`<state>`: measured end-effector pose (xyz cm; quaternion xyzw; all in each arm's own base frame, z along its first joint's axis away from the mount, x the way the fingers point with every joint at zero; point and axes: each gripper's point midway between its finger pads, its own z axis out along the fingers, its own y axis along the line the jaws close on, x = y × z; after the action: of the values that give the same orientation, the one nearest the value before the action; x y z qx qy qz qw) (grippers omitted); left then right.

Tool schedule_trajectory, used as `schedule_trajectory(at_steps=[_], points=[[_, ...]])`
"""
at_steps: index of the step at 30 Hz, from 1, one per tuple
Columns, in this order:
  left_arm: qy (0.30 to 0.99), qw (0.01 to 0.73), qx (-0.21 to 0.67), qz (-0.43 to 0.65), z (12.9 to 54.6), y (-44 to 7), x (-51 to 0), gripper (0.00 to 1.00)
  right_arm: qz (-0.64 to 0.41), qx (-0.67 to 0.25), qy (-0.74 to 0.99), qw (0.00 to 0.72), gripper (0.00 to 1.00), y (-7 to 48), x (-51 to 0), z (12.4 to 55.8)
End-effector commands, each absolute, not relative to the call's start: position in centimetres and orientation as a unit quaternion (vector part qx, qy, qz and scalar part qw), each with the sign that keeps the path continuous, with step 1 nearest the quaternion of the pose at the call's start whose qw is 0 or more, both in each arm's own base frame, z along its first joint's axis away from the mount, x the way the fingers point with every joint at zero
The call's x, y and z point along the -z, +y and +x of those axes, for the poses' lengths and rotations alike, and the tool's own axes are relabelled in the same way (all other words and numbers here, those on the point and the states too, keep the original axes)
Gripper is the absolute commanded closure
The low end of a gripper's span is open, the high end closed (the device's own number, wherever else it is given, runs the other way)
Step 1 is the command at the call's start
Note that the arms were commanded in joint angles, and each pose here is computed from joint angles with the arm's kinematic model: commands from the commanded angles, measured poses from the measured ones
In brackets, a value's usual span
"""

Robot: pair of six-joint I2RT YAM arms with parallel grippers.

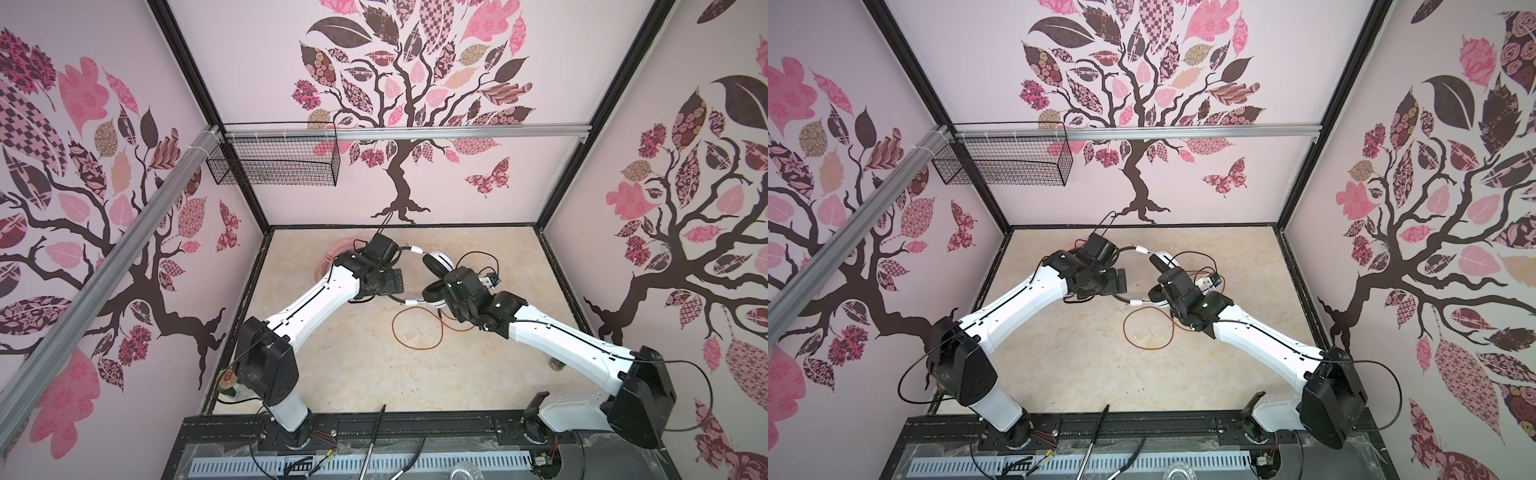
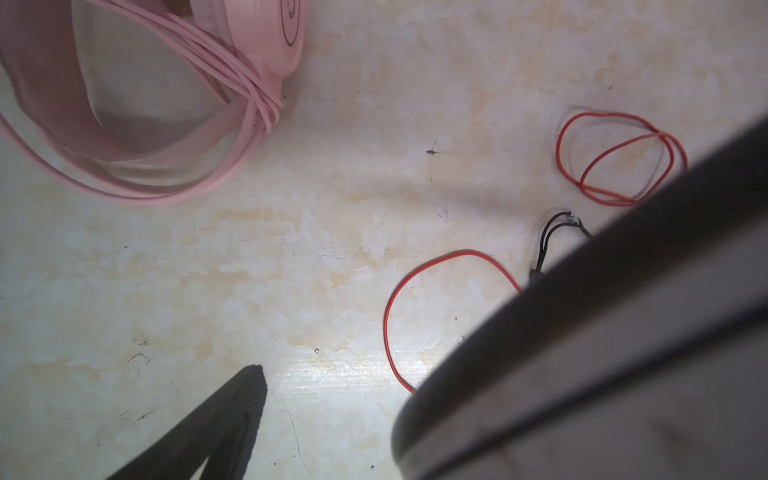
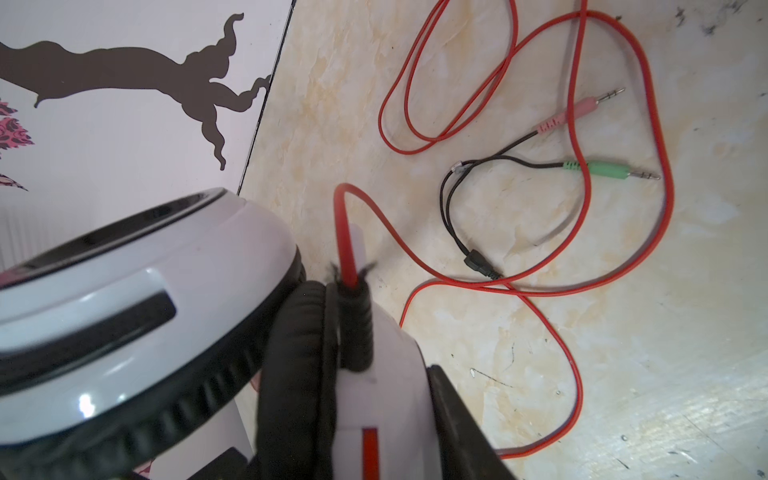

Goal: Wrap the headphones

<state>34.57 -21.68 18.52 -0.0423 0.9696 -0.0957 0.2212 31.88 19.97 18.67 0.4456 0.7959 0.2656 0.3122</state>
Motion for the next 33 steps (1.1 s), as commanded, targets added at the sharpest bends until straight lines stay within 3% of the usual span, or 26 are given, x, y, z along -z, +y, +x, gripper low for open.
schedule_trajectory(at_steps=[1,3,11,18,21,23,29,33], points=[[0.969,0.217,0.096,-0.071,34.5,-21.6,-20.0,0.14,0.460,-0.301,0.759,0.350,0.69,19.9,-22.4,33.0],[0.973,0.194,0.101,-0.070,34.1,-22.1,-19.3,0.22,0.459,-0.295,0.756,0.361,0.69,19.4,-22.8,33.0],[0.975,0.173,0.119,-0.071,33.8,-23.3,-19.3,0.23,0.461,-0.274,0.752,0.383,0.69,18.2,-23.1,33.0],[0.985,0.122,0.101,-0.063,33.6,-24.0,-16.6,0.31,0.460,-0.276,0.752,0.383,0.69,18.5,-22.9,33.1],[0.985,0.126,0.103,-0.063,34.0,-24.3,-16.3,0.32,0.459,-0.278,0.753,0.381,0.69,18.7,-22.8,33.1],[0.984,0.130,0.106,-0.064,34.3,-24.5,-16.2,0.41,0.458,-0.277,0.754,0.380,0.69,18.8,-22.6,33.1],[0.981,0.145,0.100,-0.079,34.9,-24.3,-16.6,0.53,0.457,-0.278,0.753,0.383,0.70,18.9,-22.7,33.1],[0.979,0.155,0.104,-0.087,35.2,-24.2,-16.7,0.54,0.459,-0.276,0.749,0.390,0.70,18.7,-23.0,33.1]])
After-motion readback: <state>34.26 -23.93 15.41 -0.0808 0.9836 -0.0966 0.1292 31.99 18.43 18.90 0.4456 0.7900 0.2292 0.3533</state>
